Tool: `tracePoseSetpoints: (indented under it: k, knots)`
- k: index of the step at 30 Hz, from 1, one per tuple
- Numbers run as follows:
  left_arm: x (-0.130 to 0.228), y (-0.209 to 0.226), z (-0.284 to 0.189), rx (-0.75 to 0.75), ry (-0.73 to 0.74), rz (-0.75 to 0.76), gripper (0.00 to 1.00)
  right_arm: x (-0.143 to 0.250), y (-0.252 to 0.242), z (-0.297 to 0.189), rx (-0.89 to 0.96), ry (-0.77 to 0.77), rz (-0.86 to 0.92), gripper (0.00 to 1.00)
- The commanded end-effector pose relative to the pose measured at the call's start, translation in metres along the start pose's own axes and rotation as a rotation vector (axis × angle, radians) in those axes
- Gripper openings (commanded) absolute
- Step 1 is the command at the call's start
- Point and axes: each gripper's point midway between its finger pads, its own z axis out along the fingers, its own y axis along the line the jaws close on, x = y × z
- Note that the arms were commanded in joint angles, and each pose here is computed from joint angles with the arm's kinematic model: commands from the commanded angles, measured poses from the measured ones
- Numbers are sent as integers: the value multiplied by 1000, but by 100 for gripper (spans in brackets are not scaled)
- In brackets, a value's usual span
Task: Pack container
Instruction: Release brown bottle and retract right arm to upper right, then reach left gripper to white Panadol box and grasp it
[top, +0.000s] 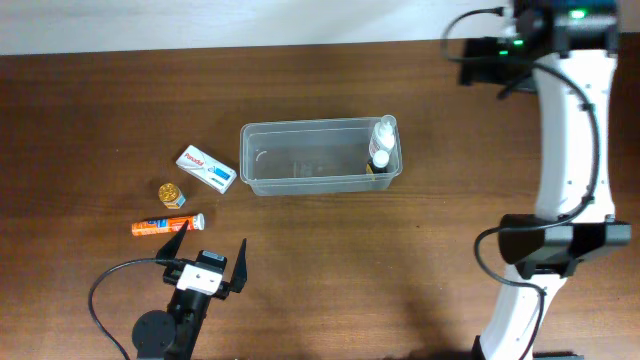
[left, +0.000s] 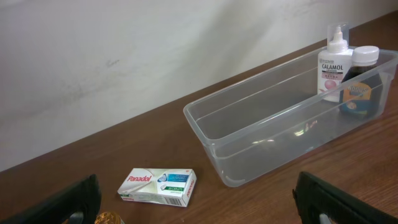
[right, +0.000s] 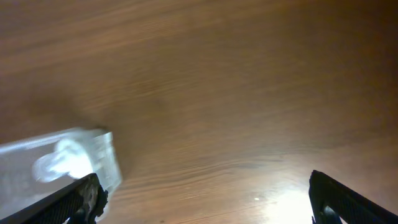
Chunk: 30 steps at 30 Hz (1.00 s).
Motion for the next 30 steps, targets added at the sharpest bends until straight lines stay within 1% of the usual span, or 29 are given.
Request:
tracePoseSetpoints:
  k: [1, 10, 13, 14, 18, 20, 21, 23, 27, 30]
  knots:
    - [3, 1, 0, -9, 2, -3, 100, -4, -31, -3, 39, -12, 55, 98]
    - [4, 5, 0, -30, 9, 9, 100, -5, -89, -2, 93, -9, 174, 98]
    - [7, 21, -1, -123, 31, 10, 100, -5, -98, -2, 101, -8, 191, 98]
    - [3, 26, -2, -148, 17, 13, 100, -5, -100, -2, 102, -8, 194, 98]
    - [-36, 32, -6, -167, -133, 41, 100, -5, -101, -2, 103, -8, 196, 98]
    - [-56, 42, -12, -215, -188, 74, 100, -5, -100, -2, 103, -8, 196, 98]
    - [-63, 45, -14, -232, -193, 92, 100, -5, -100, -2, 103, -8, 195, 98]
    - [-77, 55, -18, -256, -175, 101, 100, -5, -100, -2, 103, -8, 195, 98]
    - [-105, 77, -18, -274, -67, 86, 100, -5, -100, -2, 103, -8, 195, 98]
    - [-127, 92, -3, -227, 39, 63, 100, -5, -100, -2, 103, -8, 195, 98]
